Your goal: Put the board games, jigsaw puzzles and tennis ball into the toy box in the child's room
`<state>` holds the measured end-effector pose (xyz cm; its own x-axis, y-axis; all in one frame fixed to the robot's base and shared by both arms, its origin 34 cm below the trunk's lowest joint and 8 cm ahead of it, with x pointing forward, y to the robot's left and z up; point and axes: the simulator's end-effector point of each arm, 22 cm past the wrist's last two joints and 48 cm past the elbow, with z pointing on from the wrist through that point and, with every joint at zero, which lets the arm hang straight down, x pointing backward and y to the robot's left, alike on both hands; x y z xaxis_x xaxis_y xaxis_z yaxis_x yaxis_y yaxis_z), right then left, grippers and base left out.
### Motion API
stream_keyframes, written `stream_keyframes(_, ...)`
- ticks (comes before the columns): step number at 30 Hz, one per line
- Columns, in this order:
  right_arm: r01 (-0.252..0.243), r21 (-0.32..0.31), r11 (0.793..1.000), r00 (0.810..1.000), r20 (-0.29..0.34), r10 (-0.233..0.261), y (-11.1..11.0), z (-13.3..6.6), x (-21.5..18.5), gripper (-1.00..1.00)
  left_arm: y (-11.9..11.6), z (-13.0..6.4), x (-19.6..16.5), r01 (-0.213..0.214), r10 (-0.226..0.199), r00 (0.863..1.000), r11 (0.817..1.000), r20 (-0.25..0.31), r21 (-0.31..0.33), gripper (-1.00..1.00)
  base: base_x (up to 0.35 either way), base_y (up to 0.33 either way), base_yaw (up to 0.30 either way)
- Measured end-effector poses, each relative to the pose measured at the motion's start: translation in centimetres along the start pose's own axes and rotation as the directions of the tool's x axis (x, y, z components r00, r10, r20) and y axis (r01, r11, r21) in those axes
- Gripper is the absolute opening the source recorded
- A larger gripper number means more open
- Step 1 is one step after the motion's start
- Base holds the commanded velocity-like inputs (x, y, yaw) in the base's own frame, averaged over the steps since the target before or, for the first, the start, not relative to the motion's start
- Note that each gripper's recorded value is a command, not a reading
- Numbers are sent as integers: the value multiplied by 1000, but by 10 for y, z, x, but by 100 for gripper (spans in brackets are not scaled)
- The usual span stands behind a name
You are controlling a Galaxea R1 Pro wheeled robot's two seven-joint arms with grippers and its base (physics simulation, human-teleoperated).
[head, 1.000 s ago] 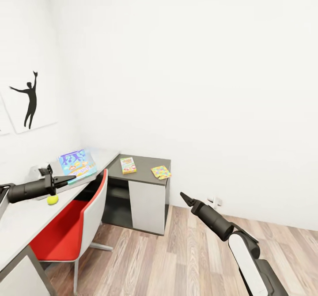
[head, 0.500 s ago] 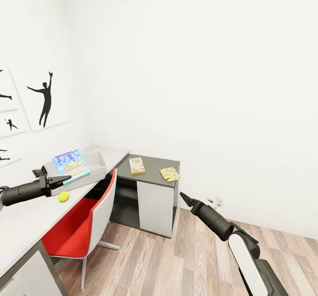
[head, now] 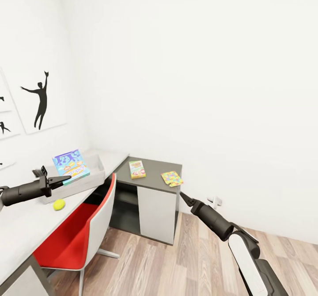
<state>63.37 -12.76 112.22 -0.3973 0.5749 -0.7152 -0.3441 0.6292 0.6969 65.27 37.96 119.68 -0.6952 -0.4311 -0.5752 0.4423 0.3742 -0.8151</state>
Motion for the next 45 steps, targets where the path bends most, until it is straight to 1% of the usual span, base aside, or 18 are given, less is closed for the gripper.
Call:
stream_keyframes(4, 2, -2, 1000, 1000, 1, -2, 1, 0, -1, 100, 0, 0, 0, 0, 0, 1000, 1000, 0, 0, -100, 167, -43, 59)
stream_keyframes(10, 5, -7, 1000, 1000, 5, -5, 4, -1, -3, 100, -1, -1, 0, -2, 2, 1000, 1000, 0, 1, -100, 210, -66, 196)
stream_keyframes(16, 8, -1, 1000, 1000, 6, -8, 4, 0, -3, 100, -1, 0, 0, -2, 2, 1000, 1000, 1, 1, -100, 136, -2, 17)
stream_keyframes(19, 26, -17, 1000, 1000, -9, -26, 15, 2, 2, 100, -1, 0, 0, -2, 2, 1000, 1000, 1, 1, -100, 102, 0, 1)
stream_keyframes(21, 40, -15, 999, 999, -18, -40, 19, 2, 2, 100, -1, 0, 0, -2, 2, 1000, 1000, 1, 1, -100, 100, 0, 0)
stream_keyframes(22, 48, -17, 999, 998, -37, -49, 26, 1, 3, 100, -1, -1, -1, -2, 2, 1000, 1000, 2, 1, -100, 99, 0, 0)
stream_keyframes(24, 43, -22, 999, 995, -93, -45, 32, 1, 12, 100, -1, -1, -1, -2, 2, 1000, 1000, 3, 1, -100, 99, 0, 0)
stream_keyframes(25, 35, -31, 999, 987, -157, -39, 37, 2, 20, 100, -1, -1, -1, -3, 3, 1000, 1000, 3, 1, -100, 98, 0, 0)
stream_keyframes(26, 32, -37, 999, 981, -190, -39, 41, 3, 22, 100, -1, -1, -1, -3, 3, 1000, 1000, 3, 1, -100, 98, 0, 0)
stream_keyframes(30, 27, -52, 998, 970, -240, -39, 48, 3, 26, 100, -2, -1, -1, -3, 3, 1000, 1000, 2, 1, -100, 100, 40, 0)
stream_keyframes(33, 24, -55, 998, 969, -243, -37, 50, 3, 27, 100, -2, -1, 0, -3, 3, 1000, 1000, 1, 1, -100, 143, 186, 0)
stream_keyframes(36, 24, -53, 998, 974, -224, -35, 49, 3, 23, 100, -2, -1, 0, -4, 4, 1000, 1000, 0, -1, -100, 218, 111, 73)
stream_keyframes(39, 22, -50, 999, 978, -207, -32, 47, 3, 18, 100, -1, -2, -1, -4, 4, 1000, 1000, 1, -2, -100, 211, 28, 227)
stream_keyframes(45, 22, -48, 999, 979, -202, -32, 45, 3, 16, 100, -1, -1, 0, -3, 3, 1000, 1000, 0, -3, -100, 133, 4, 277)
